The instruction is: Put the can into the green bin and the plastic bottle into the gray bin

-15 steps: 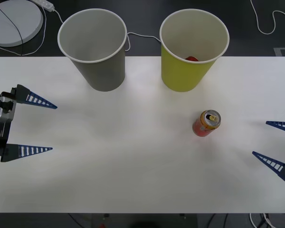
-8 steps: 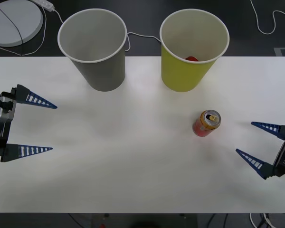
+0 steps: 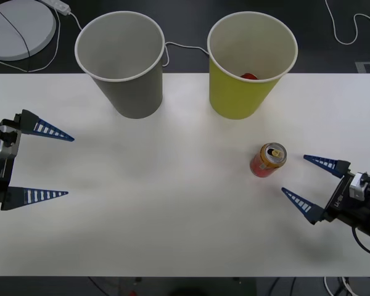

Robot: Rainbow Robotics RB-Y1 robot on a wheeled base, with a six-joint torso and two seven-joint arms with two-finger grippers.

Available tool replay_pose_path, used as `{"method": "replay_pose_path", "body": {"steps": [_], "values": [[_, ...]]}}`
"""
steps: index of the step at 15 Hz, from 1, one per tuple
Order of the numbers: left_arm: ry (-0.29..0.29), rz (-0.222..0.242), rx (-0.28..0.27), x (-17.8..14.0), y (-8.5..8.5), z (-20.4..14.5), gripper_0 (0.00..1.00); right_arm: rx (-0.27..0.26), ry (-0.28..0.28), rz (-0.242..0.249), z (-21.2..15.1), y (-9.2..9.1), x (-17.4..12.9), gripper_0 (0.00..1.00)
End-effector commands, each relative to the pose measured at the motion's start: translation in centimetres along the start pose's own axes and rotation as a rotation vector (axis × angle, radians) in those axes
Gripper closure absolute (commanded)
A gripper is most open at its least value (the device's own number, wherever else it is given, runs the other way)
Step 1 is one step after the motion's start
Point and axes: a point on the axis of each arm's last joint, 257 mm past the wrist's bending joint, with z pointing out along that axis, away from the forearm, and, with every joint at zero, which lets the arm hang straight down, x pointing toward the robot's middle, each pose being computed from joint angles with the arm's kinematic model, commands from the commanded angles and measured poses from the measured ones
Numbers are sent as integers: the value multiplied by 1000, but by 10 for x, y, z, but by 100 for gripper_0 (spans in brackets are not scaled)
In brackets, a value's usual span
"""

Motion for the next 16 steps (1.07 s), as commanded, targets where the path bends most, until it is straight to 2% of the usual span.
{"method": "replay_pose_path", "body": {"steps": [1,8,16], "values": [[0,0,0,0,0,0,0,-9,-6,0,19,5,0,0],[0,0,0,0,0,0,0,3,-26,-5,69,4,3,0],[0,0,0,0,0,0,0,-1,-38,-19,93,8,-1,0]]}}
